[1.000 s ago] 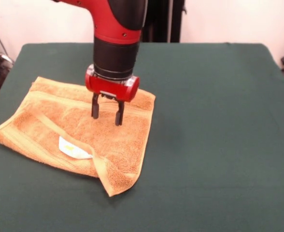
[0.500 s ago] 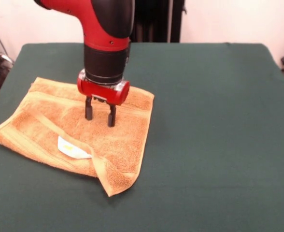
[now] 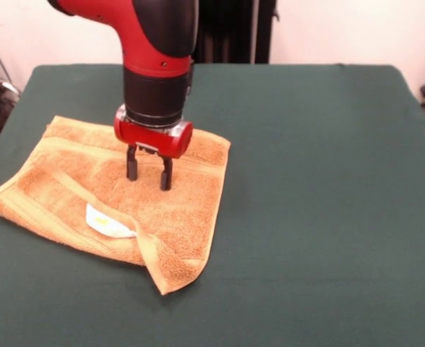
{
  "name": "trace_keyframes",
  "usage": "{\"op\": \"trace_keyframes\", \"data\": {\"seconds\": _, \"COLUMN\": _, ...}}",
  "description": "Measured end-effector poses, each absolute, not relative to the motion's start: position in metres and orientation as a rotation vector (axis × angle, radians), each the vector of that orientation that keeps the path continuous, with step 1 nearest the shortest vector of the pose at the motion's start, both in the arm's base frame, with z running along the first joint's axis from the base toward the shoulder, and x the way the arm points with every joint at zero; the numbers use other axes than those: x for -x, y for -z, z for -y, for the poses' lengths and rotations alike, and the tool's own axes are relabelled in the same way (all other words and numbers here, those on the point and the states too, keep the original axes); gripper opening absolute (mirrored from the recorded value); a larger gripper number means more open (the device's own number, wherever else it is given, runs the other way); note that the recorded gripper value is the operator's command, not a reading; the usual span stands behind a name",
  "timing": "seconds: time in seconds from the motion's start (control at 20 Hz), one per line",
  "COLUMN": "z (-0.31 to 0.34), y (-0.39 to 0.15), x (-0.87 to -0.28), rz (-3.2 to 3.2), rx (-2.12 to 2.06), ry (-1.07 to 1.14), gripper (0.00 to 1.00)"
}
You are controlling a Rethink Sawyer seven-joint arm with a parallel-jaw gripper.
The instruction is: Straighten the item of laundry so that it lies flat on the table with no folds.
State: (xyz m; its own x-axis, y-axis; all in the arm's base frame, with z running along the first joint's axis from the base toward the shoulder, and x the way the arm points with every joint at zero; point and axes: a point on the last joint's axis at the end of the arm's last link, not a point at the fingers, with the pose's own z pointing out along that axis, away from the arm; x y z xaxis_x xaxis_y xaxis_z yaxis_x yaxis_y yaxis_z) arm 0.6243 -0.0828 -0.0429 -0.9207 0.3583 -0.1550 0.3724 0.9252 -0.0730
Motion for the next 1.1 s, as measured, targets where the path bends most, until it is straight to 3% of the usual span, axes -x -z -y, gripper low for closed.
{"op": "trace_keyframes", "data": {"seconds": 1.1, "z": 0.141, "y": 0.019, "x": -0.659, "rz": -3.015, "rx": -0.670, "ry": 0.139, "gripper": 1.00}}
